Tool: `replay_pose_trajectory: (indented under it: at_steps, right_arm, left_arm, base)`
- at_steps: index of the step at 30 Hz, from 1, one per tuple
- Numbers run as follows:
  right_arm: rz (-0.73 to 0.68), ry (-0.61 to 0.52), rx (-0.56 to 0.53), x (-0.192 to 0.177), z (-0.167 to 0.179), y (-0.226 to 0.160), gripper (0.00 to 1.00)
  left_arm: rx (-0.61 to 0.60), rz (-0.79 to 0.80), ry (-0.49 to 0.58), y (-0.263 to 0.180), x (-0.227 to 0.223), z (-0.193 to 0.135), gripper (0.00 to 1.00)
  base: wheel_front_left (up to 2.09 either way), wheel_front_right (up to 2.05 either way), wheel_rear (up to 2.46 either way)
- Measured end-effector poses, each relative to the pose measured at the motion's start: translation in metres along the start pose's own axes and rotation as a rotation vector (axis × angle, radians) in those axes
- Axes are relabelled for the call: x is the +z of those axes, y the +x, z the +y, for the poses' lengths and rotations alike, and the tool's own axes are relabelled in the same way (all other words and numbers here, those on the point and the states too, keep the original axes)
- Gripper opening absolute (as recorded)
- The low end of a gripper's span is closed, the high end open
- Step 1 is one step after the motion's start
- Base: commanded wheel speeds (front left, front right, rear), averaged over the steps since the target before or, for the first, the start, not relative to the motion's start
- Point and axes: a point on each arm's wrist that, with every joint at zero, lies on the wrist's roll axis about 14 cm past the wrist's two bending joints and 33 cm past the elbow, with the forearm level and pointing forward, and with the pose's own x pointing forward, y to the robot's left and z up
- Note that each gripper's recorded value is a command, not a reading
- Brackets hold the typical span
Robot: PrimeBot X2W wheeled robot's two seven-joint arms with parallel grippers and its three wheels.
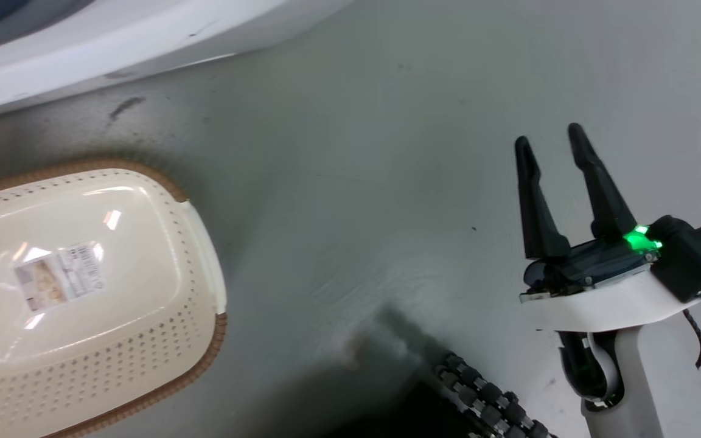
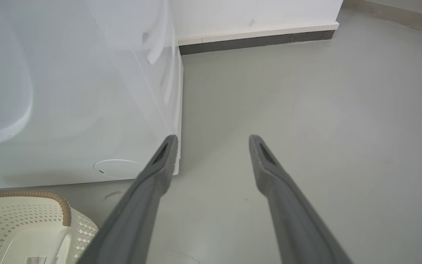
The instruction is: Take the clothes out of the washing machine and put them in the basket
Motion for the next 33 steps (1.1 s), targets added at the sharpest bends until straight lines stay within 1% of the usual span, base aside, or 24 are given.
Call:
replay_pose_trajectory:
  at_steps: [2,5,8,12,18,19,20,27,33]
  right_arm:
    - [0.009,-0.002,0.0,-0.002,0.0,-0.001,1.0]
    - [0.025,-0.012,-0.018,-0.007,-0.005,-0.003,1.0]
    - [0.031,-0.001,-0.028,-0.01,-0.007,-0.003,1.0]
    - [0.017,0.011,-0.022,-0.007,-0.005,-0.001,1.0]
    - [0.018,0.016,-0.013,-0.008,-0.001,0.0,1.0]
    - [0.02,0.016,-0.015,-0.009,-0.001,-0.001,1.0]
    - [0.023,0.016,-0.016,-0.01,-0.001,-0.002,1.0]
    - [0.03,0.012,-0.008,-0.014,0.001,0.002,1.0]
    - [0.004,0.013,-0.003,-0.006,0.0,0.007,1.0]
  left_arm:
    - [0.002,0.069,-0.013,0.01,-0.013,0.0,1.0]
    - [-0.026,0.177,-0.017,0.023,-0.037,-0.012,1.0]
    - [-0.03,0.304,0.017,0.027,-0.068,-0.015,1.0]
    - [-0.031,0.374,0.007,0.025,-0.08,-0.008,1.0]
    - [-0.037,0.415,-0.009,0.025,-0.089,-0.005,1.0]
    - [-0.039,0.416,-0.01,0.025,-0.089,-0.005,0.63]
    - [-0.041,0.416,-0.012,0.026,-0.089,-0.005,0.0]
    - [-0.057,0.398,-0.025,0.027,-0.088,-0.005,0.0]
    - [-0.052,0.317,-0.03,0.027,-0.075,0.001,0.0]
  base:
    - [0.0,0.0,0.0]
    - [0.0,0.0,0.0]
    - [0.0,0.0,0.0]
    - [0.0,0.0,0.0]
    - [0.0,0.0,0.0]
    - [0.0,0.0,0.0]
    - [0.0,0.0,0.0]
    - [0.0,0.0,0.0]
    - [0.0,0.0,0.0]
